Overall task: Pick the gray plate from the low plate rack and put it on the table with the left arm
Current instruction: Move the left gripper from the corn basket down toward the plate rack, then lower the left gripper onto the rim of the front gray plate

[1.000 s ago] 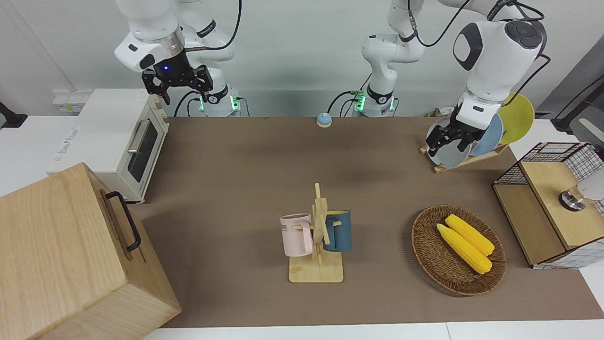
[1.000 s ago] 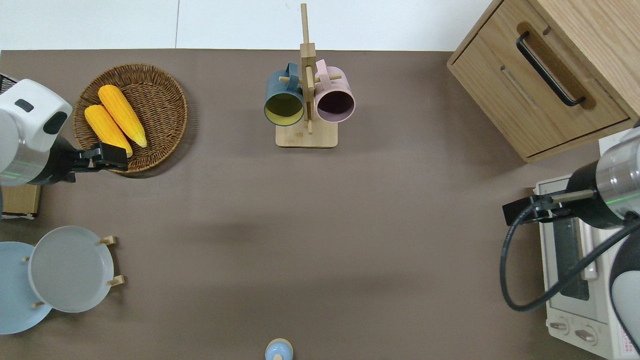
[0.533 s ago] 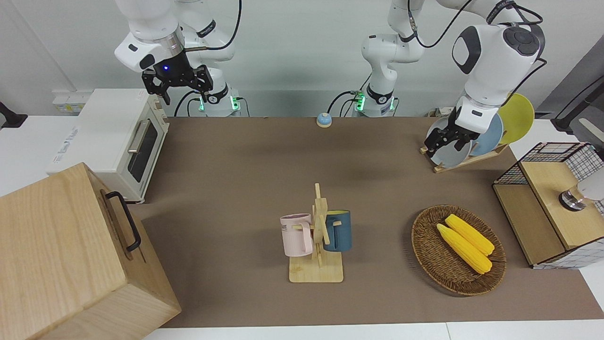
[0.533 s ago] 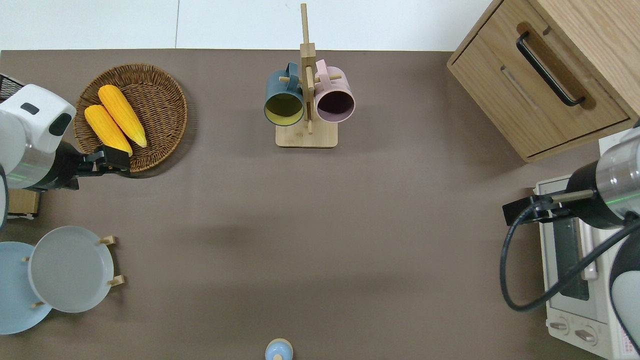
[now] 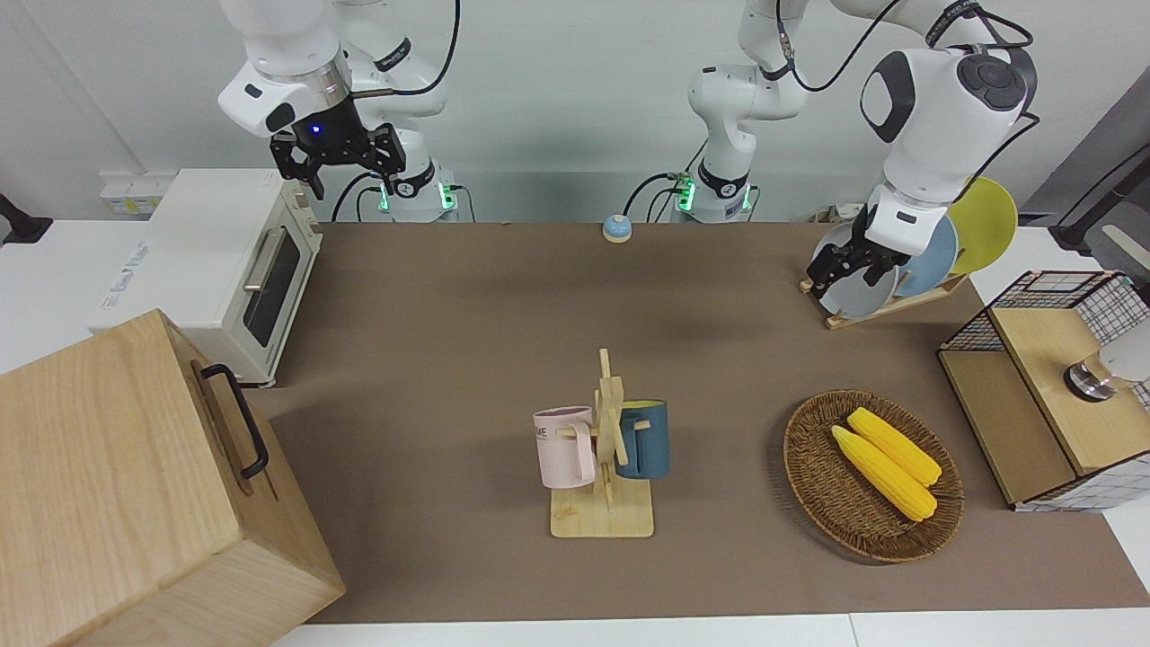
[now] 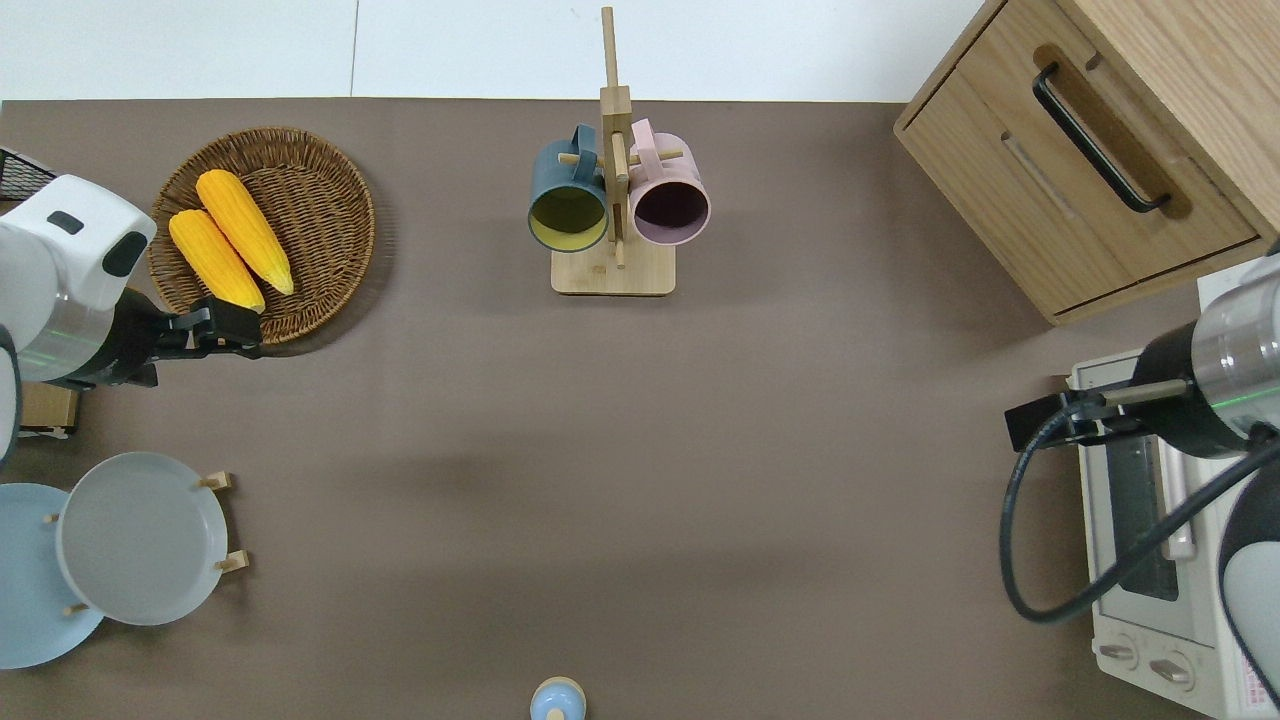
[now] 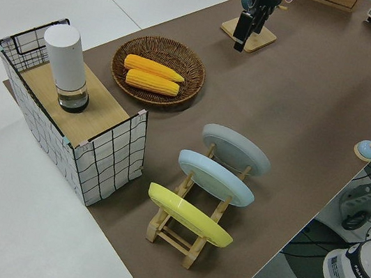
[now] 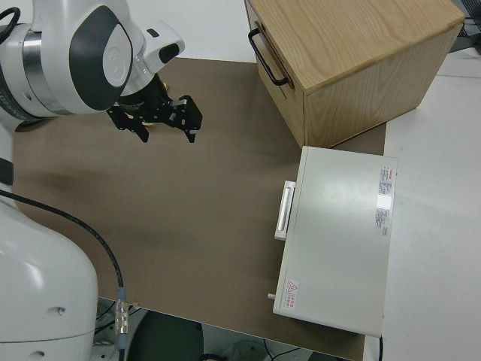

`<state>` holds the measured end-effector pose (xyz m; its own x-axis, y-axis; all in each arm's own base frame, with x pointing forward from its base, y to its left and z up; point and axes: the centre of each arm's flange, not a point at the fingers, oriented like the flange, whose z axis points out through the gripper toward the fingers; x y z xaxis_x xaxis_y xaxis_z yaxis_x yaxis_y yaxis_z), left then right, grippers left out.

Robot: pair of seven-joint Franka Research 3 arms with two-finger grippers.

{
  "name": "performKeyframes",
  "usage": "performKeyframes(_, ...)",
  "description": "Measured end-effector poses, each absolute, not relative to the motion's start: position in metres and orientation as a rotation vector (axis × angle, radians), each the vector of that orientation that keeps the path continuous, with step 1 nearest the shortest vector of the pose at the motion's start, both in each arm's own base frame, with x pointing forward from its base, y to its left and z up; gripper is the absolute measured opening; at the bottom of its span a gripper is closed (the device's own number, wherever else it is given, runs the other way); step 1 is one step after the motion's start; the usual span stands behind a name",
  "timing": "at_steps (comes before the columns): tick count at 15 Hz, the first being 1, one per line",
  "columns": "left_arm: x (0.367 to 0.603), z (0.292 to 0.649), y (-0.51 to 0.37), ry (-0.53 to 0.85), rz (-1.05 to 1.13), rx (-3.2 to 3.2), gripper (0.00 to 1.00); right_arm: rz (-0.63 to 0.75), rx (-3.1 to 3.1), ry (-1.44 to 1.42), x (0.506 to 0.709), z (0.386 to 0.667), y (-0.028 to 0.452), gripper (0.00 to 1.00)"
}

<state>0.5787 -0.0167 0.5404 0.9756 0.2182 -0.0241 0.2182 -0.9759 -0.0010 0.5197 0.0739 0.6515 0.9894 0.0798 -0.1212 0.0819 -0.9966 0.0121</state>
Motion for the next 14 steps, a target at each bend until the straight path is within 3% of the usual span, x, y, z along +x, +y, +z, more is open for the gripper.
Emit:
performKeyframes(7,0.573,0.518,-0.004,0.313,-0.117,3.241,1.00,-0.189,3.116,0.127,0.520,0.652,0.074,0.99)
performKeyframes(14,0.556,0.501,0.017,0.144,-0.183,3.454,1.00,-0.189,3.116,0.127,0.520,0.652,0.074,0.99)
